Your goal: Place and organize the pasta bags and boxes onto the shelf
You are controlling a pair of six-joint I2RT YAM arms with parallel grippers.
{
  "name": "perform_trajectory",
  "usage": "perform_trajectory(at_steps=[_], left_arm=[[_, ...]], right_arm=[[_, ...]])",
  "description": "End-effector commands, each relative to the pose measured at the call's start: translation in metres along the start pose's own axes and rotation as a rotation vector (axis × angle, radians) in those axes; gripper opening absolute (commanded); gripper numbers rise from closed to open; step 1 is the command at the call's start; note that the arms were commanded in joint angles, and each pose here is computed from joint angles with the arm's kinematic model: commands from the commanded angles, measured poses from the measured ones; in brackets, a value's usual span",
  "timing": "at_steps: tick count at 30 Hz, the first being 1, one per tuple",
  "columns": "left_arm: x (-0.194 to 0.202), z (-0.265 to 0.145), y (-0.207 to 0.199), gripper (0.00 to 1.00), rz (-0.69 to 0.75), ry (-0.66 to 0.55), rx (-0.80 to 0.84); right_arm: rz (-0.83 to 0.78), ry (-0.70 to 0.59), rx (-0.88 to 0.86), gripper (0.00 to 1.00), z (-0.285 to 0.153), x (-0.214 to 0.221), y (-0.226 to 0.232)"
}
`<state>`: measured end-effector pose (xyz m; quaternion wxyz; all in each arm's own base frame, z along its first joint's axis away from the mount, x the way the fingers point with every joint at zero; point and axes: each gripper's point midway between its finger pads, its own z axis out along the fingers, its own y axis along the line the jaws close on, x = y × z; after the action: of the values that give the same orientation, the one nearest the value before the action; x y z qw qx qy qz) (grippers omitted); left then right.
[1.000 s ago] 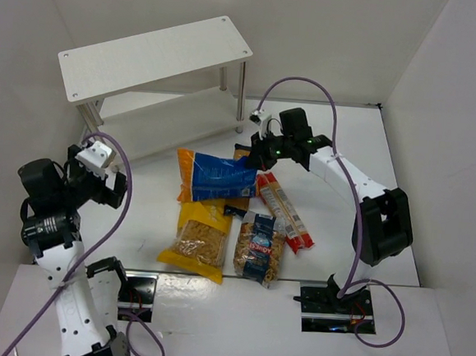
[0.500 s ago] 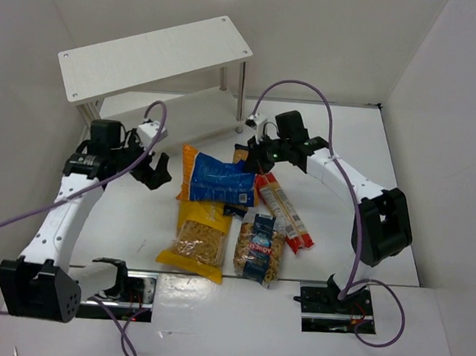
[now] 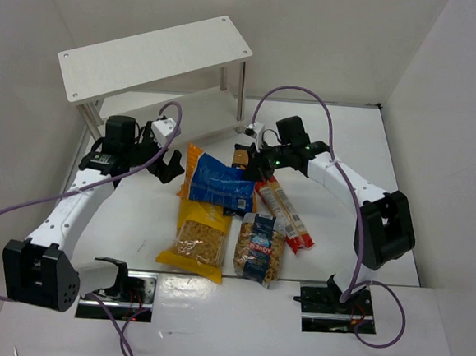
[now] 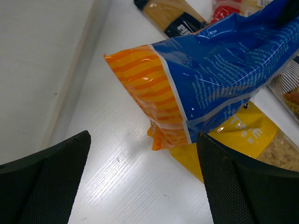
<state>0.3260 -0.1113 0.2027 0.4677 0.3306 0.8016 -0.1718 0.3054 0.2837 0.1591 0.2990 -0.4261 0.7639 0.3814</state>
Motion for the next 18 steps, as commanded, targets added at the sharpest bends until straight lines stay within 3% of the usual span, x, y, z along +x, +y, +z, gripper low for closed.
perform_trajectory(at_steps=[1,12,18], left_arm=[[0.006,0.016,-0.019,0.99,0.061,-0.02,0.16],[0.017,0.042,-0.038,0.99,0.123,-0.044,0.392],[0.018,0.054,-0.027,0.99,0.147,-0.044,0.399]], right_arm=[[-0.1,-0.069,-0.144,0.0,-0.02,-0.02,0.045],[-0.135,-0.054,-0.16,0.0,-0.024,-0.008,0.051],[-0.155,-0.046,-0.211,0.0,-0.023,-0.004,0.062]])
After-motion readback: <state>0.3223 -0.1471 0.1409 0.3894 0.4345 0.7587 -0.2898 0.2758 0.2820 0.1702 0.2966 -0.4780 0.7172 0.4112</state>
